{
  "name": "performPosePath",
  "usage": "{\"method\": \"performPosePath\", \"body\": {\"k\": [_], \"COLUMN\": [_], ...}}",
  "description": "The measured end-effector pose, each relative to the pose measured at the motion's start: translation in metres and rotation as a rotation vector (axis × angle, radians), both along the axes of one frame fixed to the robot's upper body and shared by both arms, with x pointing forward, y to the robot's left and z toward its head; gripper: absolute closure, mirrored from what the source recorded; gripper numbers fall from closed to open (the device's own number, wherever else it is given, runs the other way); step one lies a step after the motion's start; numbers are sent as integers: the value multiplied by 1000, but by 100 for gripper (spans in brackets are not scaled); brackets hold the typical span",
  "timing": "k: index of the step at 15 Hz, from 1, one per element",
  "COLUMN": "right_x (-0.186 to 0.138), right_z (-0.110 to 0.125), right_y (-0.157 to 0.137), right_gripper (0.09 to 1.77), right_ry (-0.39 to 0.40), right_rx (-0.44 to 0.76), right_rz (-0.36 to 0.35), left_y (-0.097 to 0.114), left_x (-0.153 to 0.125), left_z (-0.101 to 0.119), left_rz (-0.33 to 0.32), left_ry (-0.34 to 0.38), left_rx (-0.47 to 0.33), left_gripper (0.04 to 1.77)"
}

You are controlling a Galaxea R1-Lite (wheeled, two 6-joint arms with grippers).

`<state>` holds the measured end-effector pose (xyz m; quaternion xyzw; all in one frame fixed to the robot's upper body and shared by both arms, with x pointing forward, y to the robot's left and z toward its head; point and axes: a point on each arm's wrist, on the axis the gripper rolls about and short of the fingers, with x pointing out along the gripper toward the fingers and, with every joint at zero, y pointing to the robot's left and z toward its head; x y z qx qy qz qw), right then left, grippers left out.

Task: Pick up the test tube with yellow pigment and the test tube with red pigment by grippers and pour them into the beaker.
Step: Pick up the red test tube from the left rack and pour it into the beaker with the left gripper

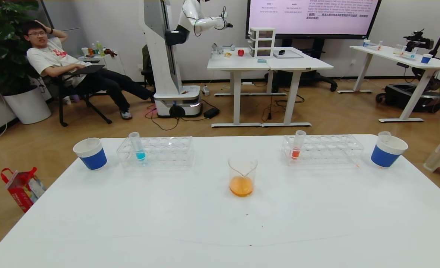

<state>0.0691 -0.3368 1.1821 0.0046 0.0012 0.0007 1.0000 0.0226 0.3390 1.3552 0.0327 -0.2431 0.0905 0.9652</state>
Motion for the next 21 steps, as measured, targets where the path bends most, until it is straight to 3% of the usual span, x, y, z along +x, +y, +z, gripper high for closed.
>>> {"method": "performPosePath", "body": {"k": [3, 5, 8, 11, 15, 16, 21], "right_x": [0, 0, 0, 0, 0, 0, 0], "right_z": [0, 0, 0, 0, 0, 0, 0], "right_y": [0, 0, 0, 0, 0, 0, 0], "right_gripper": [12, 12, 12, 12, 12, 12, 12], "right_ry": [0, 0, 0, 0, 0, 0, 0], "right_rx": [0, 0, 0, 0, 0, 0, 0], "right_rz": [1, 0, 0, 0, 0, 0, 1], "left_y": [-5, -6, -6, -6, -6, -5, -5], "left_x": [-7, 3, 30, 45, 46, 46, 46], "left_z": [-37, -63, -116, -164, -167, -168, -173], "left_rz": [-172, -215, -231, -232, -223, -192, -176], "left_ry": [-67, -37, 138, 436, 452, 453, 503], "left_rx": [36, 34, 10, -33, -52, -52, 0], "left_gripper": [6, 6, 6, 6, 6, 6, 6]}}
